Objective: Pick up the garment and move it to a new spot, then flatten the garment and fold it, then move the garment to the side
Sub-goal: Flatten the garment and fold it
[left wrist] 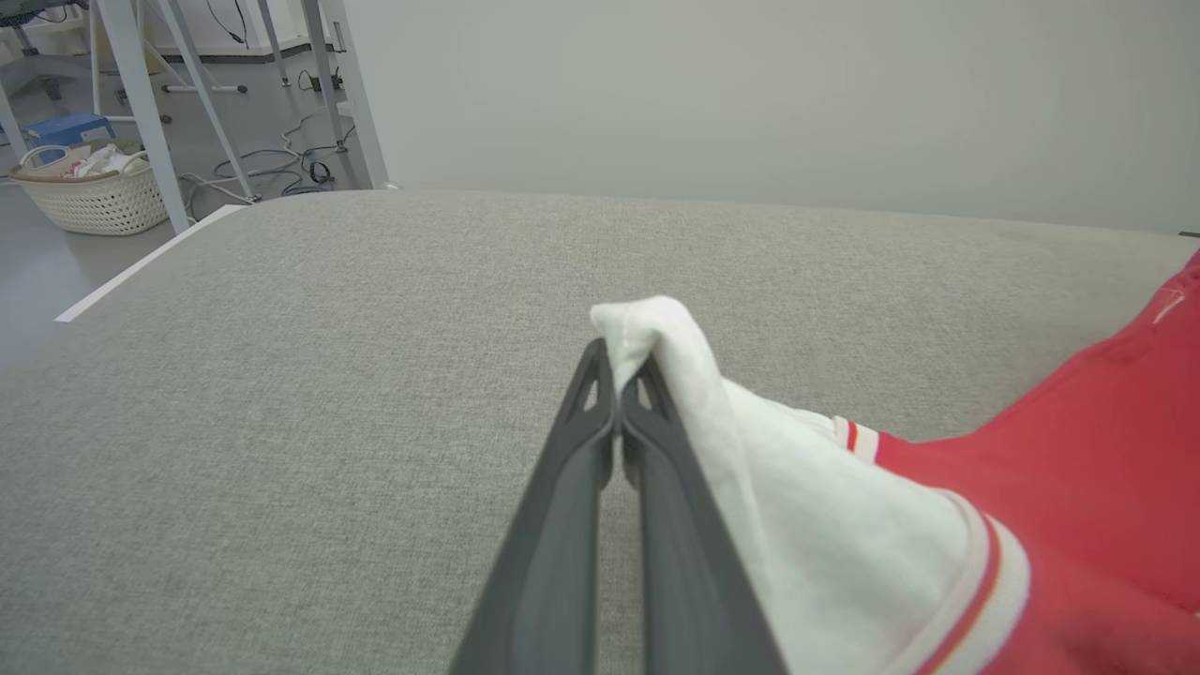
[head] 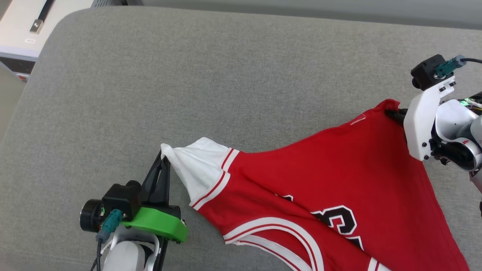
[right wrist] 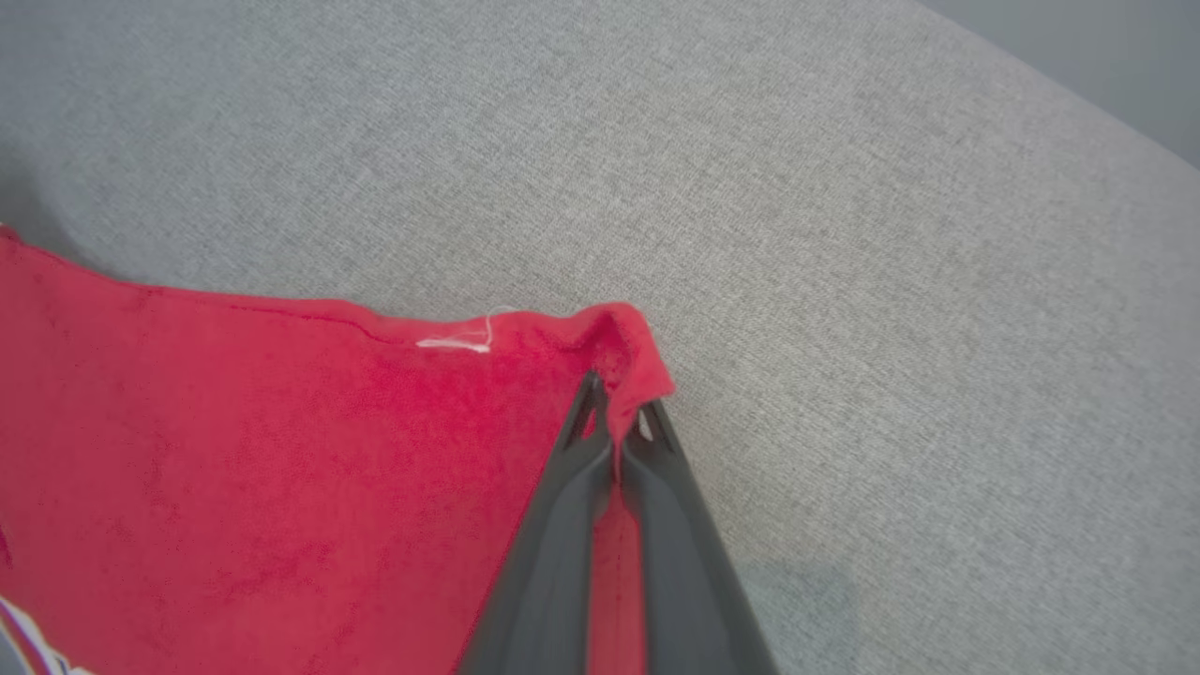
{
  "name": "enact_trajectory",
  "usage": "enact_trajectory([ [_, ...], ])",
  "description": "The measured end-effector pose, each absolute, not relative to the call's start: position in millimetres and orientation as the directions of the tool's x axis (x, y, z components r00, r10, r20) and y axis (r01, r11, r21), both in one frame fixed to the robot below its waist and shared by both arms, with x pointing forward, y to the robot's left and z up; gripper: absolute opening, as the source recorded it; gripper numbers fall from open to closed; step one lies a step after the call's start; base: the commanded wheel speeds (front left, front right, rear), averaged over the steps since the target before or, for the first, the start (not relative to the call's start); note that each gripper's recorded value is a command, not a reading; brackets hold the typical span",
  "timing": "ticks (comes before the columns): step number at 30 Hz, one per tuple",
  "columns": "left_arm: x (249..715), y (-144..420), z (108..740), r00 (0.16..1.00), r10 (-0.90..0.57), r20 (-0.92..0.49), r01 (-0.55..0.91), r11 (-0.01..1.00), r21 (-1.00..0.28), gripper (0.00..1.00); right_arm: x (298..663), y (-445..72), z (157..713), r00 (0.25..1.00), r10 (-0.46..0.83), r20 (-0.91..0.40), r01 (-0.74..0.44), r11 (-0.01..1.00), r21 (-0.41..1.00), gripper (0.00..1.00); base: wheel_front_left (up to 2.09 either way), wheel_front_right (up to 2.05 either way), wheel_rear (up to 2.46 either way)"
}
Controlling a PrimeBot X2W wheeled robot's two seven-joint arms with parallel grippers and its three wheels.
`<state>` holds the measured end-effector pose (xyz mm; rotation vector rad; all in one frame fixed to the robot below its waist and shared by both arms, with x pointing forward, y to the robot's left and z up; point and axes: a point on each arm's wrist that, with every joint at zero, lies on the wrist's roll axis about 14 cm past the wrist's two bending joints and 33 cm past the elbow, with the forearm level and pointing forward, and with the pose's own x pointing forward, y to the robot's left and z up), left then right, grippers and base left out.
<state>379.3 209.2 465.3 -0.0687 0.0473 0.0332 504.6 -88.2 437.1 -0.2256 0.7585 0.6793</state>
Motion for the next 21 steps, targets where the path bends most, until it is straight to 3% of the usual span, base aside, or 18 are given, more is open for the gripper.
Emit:
enact_trajectory([
  [10, 402, 203, 553, 0.976, -0.052, 0.210, 0.053, 0.999, 0.003, 0.00, 510, -102, 540, 0.737, 0.547, -0.398, -0.595, 0.804, 0.002, 0.00, 0.00, 0.00, 0.00],
  [21, 445, 174, 703, 0.812, -0.204, 0.547, 0.151, 0.978, 0.141, 0.00, 510, -131, 649, 0.856, 0.516, -0.045, -0.517, 0.855, -0.042, 0.00, 0.00, 0.00, 0.00],
])
